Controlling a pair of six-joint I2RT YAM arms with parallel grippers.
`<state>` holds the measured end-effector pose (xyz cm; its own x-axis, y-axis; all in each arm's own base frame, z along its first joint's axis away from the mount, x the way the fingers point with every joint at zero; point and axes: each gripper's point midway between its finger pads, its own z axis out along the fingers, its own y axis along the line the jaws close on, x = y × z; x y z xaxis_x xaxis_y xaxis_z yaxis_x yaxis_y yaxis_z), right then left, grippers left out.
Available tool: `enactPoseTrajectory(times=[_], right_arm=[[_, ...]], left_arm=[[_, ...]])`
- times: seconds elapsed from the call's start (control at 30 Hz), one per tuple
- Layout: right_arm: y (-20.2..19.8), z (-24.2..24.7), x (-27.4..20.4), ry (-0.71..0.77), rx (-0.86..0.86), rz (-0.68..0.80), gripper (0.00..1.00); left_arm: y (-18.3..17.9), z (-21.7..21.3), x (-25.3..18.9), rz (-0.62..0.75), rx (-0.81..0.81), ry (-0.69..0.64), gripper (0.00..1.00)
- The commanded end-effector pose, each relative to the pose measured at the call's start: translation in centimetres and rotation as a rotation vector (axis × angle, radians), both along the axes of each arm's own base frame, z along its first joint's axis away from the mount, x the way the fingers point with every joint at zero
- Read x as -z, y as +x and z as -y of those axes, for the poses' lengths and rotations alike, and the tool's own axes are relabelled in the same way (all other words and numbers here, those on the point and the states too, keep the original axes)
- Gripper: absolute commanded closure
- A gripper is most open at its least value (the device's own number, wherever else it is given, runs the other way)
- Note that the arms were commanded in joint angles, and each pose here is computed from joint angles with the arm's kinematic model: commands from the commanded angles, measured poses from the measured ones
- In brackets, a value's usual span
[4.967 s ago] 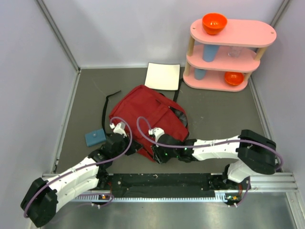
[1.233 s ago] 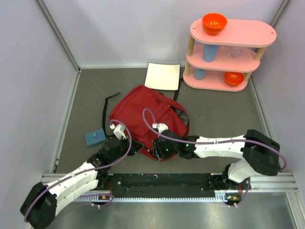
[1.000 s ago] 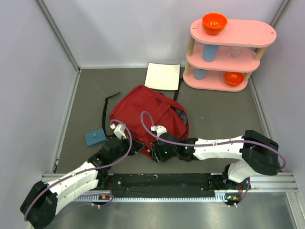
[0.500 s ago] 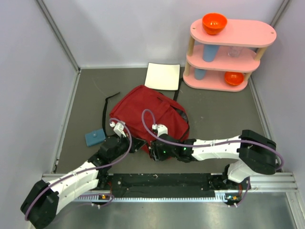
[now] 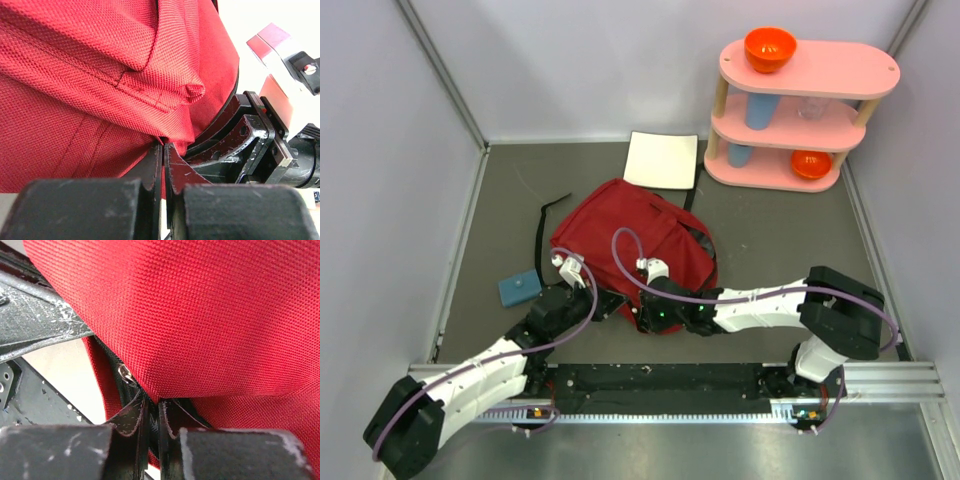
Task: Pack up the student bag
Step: Adjust the student bag at the center of the board.
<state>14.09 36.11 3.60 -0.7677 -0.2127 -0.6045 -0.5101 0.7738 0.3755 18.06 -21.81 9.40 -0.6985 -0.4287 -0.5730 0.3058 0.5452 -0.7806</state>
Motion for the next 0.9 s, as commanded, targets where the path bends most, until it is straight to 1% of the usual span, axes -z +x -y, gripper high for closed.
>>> enactPoseTrajectory(times=[0.0, 0.13, 0.3, 0.4, 0.53, 0.6, 0.7, 0.77, 0.87], right_arm=[[0.7, -2.4, -2.4, 0.114, -0.030, 0.037, 0.99], [0.4, -1.8, -2.9, 0.118, -0.051, 0.055, 1.00], [0.0, -0.6, -5.0, 0.154, -0.081, 0.100, 1.00], [0.0, 0.5, -5.5, 0.134, -0.080, 0.125, 1.00], [-0.4, 0.6, -5.6, 0.093, -0.150, 0.146, 1.00], [-0.4, 0.8, -5.5, 0.054, -0.159, 0.135, 1.00], [-1.2, 0.8, -5.3, 0.002, -0.247, 0.121, 1.00], [-1.8, 1.3, -4.7, -0.069, -0.298, 0.086, 1.00], [-3.6, 1.6, -4.0, -0.111, -0.407, 0.018, 1.00]], left_arm=[[-0.4, 0.7, -1.6, 0.063, 0.045, -0.070, 1.00], [-0.4, 0.6, -1.2, 0.050, 0.039, -0.057, 1.00], [-0.1, 0.1, -0.4, 0.028, 0.002, -0.026, 1.00], [0.1, -0.4, 0.1, 0.023, -0.019, -0.001, 1.00], [0.2, -0.8, 0.4, 0.025, -0.037, 0.019, 1.00], [0.3, -0.8, 0.4, 0.023, -0.040, 0.028, 1.00], [0.4, -1.1, 0.7, 0.013, -0.051, 0.051, 1.00], [0.5, -1.2, 0.8, 0.004, -0.059, 0.066, 1.00], [0.7, -1.4, 0.9, 0.003, -0.071, 0.080, 1.00]])
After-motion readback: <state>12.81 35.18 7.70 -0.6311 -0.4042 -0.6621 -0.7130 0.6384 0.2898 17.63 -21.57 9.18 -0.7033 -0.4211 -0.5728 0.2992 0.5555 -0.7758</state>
